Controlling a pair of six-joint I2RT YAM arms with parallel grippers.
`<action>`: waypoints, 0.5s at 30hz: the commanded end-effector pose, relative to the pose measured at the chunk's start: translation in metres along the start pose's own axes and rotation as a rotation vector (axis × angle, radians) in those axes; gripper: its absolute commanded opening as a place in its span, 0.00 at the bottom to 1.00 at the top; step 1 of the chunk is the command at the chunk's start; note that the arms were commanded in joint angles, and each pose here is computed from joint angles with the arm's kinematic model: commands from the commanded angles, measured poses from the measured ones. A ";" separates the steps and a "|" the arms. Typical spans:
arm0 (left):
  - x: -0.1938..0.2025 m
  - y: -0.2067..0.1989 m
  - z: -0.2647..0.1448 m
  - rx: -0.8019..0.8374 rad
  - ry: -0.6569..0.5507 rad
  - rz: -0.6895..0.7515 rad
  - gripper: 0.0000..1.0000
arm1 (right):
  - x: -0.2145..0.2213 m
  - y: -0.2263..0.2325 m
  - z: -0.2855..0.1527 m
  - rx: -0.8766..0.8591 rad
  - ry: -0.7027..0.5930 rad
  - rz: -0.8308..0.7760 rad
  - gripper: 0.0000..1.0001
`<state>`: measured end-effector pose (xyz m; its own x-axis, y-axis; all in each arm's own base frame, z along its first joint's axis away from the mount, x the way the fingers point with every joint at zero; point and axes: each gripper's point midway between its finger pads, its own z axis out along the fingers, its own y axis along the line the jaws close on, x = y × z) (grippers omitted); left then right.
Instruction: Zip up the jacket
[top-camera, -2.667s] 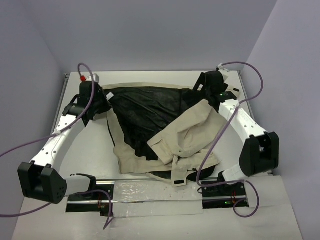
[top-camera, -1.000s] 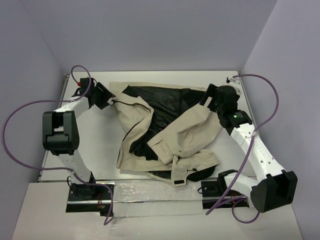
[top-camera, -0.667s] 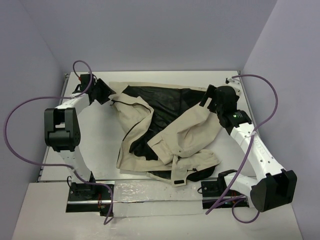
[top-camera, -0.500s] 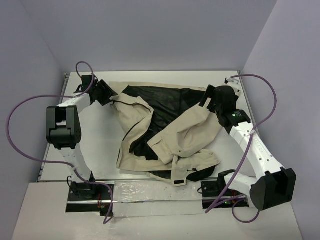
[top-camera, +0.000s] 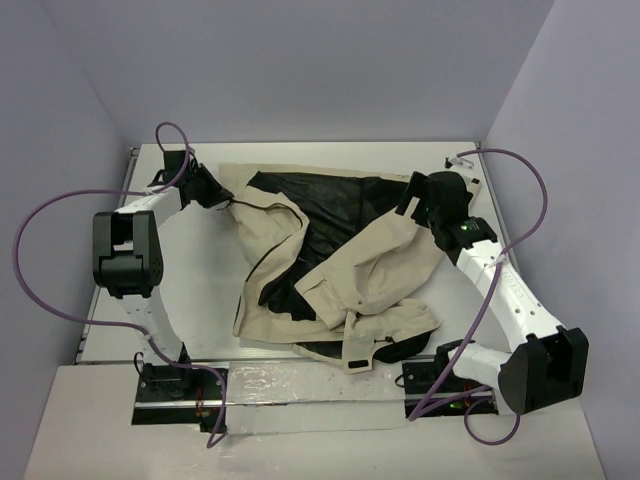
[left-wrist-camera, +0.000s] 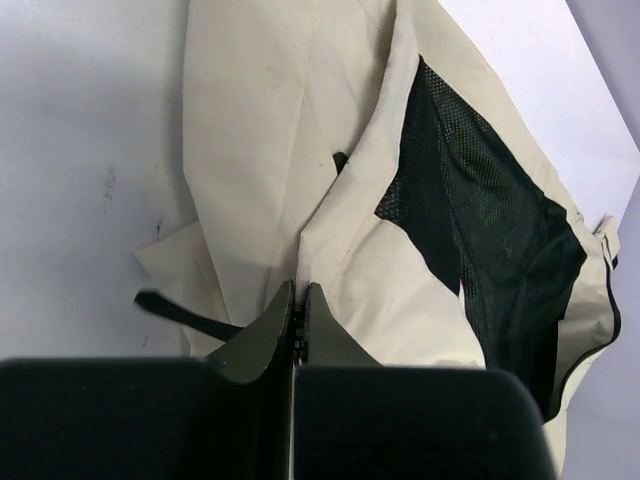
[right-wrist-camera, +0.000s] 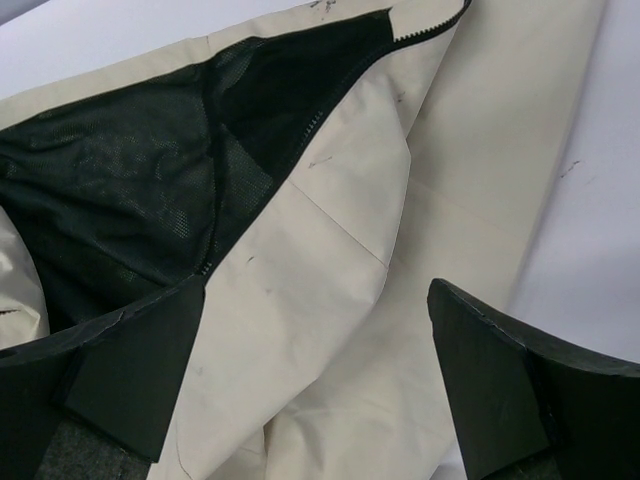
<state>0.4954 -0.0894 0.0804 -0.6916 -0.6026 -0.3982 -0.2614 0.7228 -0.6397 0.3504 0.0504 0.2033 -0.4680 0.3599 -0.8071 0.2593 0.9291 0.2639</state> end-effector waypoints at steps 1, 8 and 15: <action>-0.022 -0.050 -0.028 0.107 -0.063 0.090 0.00 | -0.013 0.007 -0.005 -0.035 -0.049 0.034 1.00; -0.006 -0.146 -0.048 0.175 -0.086 0.222 0.00 | -0.024 0.004 -0.020 -0.040 -0.103 0.061 1.00; 0.041 -0.243 0.007 0.338 0.008 0.225 0.50 | -0.014 0.010 -0.040 -0.136 -0.103 0.080 0.99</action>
<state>0.5180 -0.2482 0.2251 -0.6751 -0.4415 -0.5911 0.1087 0.7329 -0.6716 0.3307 0.0529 0.2254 -0.3952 0.4071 -0.8234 0.2175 0.9124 0.3467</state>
